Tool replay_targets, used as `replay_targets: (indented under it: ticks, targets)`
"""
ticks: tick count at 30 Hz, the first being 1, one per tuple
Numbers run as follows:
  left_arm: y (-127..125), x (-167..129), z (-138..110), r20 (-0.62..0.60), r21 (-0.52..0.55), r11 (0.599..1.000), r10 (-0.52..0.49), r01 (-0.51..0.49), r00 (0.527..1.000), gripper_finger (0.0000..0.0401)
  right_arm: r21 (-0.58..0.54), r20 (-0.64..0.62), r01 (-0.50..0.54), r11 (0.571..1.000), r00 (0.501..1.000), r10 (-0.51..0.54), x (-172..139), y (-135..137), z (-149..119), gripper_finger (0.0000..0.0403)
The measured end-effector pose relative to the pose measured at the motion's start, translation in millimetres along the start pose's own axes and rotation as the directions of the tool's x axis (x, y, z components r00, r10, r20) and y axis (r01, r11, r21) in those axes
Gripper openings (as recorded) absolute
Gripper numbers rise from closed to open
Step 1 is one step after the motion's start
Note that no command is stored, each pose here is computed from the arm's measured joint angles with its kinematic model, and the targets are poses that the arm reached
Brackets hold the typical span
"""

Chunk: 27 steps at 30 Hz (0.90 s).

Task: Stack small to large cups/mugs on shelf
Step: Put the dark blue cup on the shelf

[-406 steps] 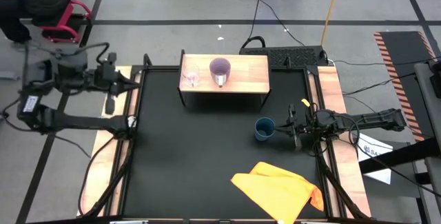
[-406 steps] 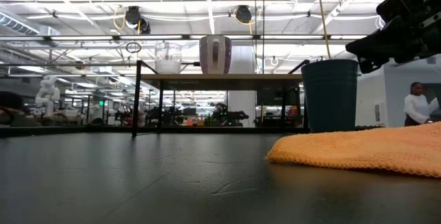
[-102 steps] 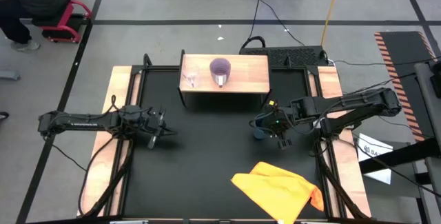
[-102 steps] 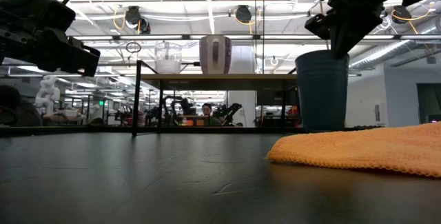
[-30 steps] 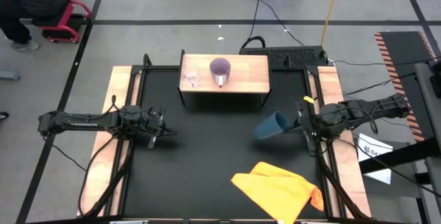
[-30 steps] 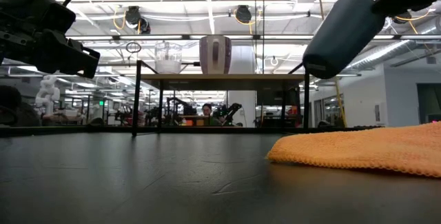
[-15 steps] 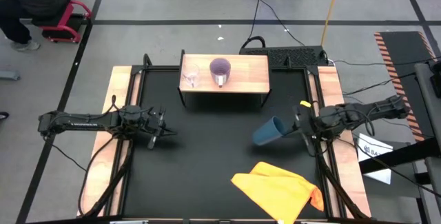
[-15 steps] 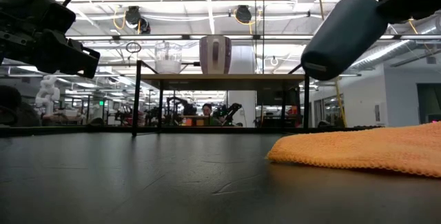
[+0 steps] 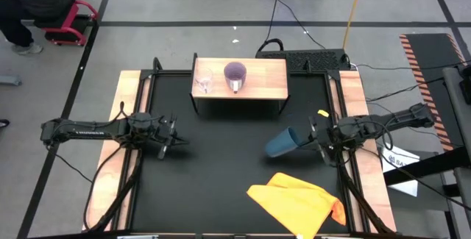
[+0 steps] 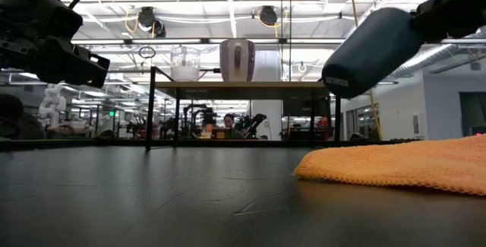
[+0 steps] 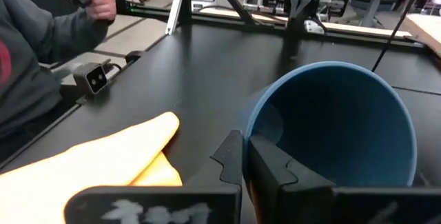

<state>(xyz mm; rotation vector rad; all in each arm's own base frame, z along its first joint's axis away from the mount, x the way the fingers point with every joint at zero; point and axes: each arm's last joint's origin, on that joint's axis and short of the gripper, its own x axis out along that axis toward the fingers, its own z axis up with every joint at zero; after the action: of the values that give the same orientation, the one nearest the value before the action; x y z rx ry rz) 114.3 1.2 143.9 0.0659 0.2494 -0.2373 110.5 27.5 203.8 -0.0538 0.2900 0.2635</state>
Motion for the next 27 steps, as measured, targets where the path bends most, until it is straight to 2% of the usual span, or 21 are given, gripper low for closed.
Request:
replay_targets:
  ticks: [20, 27]
  targets:
    - [0, 0, 0, -0.001, 0.001, 1.000, 0.000, 0.000, 1.000, 0.0003, -0.018, 0.031, 0.002, 1.000, 1.000, -0.002, 7, 0, -28, 0.0000]
    - [0, 0, 0, -0.001, 0.000, 1.000, 0.000, 0.000, 1.000, 0.0003, -0.019, 0.066, 0.004, 1.000, 0.998, -0.003, 4, 0, -27, 0.0000]
